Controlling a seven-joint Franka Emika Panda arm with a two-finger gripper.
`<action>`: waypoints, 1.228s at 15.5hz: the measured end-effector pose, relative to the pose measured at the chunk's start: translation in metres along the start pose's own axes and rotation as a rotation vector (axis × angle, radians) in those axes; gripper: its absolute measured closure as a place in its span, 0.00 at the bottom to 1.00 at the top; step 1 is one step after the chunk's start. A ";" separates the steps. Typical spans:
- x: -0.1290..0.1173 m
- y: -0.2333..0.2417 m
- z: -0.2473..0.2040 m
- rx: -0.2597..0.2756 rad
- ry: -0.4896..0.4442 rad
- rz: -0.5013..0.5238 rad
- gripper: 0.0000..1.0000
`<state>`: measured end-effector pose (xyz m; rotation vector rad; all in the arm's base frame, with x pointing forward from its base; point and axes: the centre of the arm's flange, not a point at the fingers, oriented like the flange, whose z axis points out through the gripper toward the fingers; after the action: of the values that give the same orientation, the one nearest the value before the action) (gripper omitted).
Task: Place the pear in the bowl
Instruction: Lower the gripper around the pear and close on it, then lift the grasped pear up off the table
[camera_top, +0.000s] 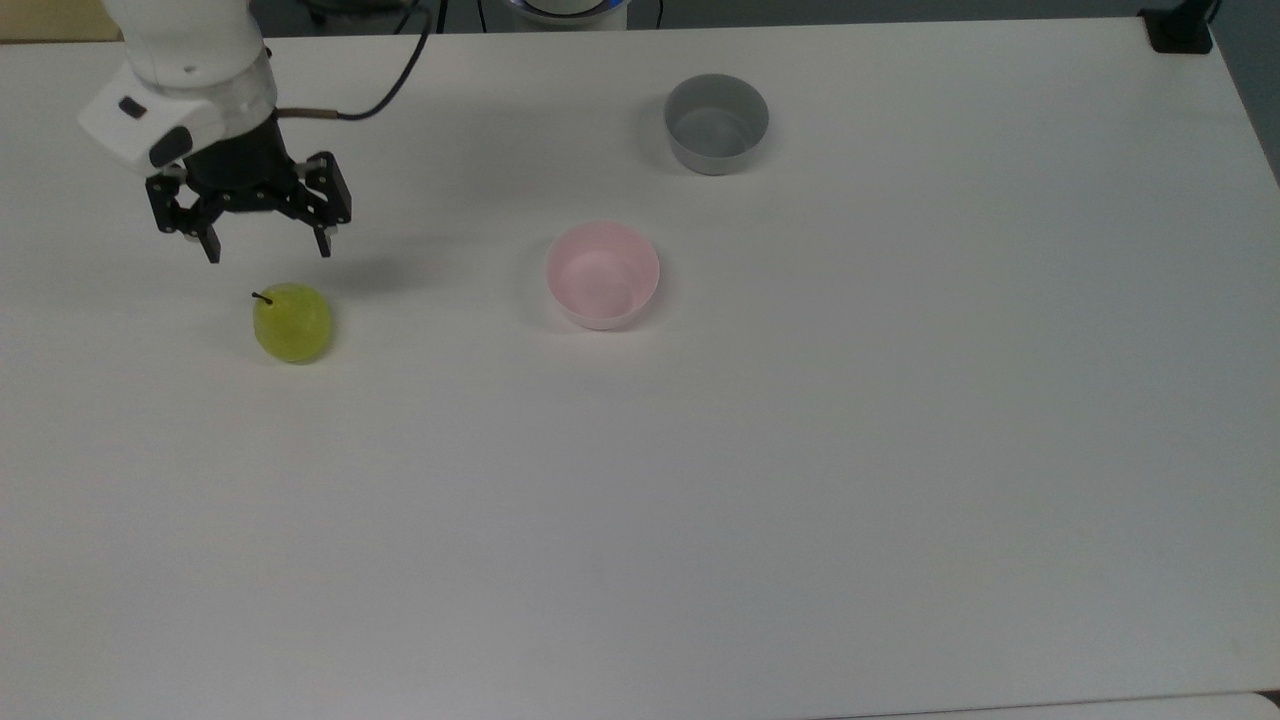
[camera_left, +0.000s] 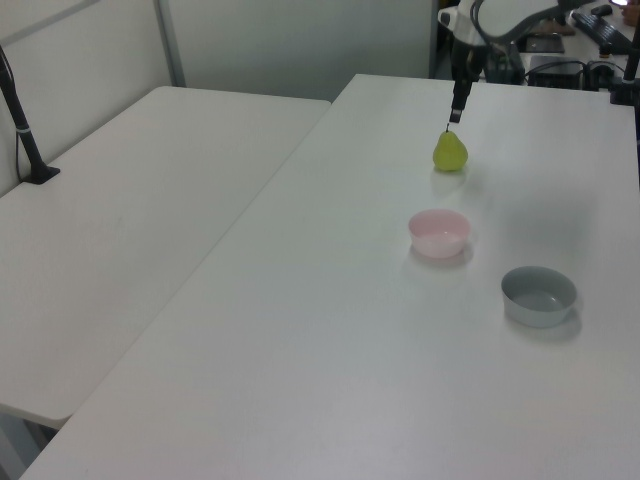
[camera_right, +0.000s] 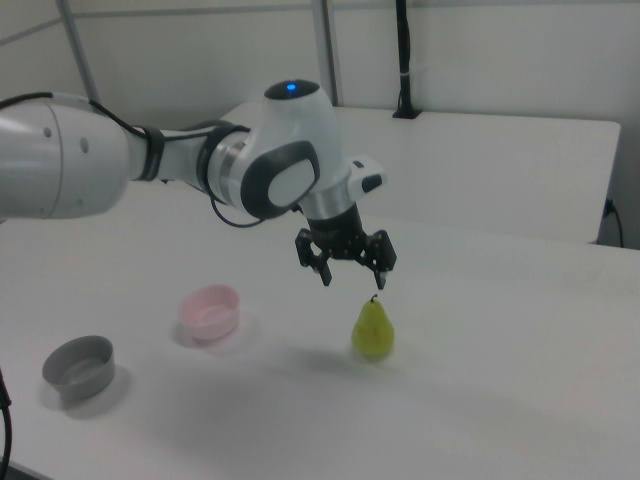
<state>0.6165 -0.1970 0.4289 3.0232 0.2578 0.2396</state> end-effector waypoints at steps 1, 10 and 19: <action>-0.001 0.000 0.011 0.002 -0.005 0.000 0.00; 0.002 0.002 0.077 -0.007 -0.009 -0.005 0.00; -0.001 0.005 0.095 -0.024 -0.025 -0.020 0.32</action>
<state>0.6315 -0.2101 0.3363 2.9963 0.2804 0.2019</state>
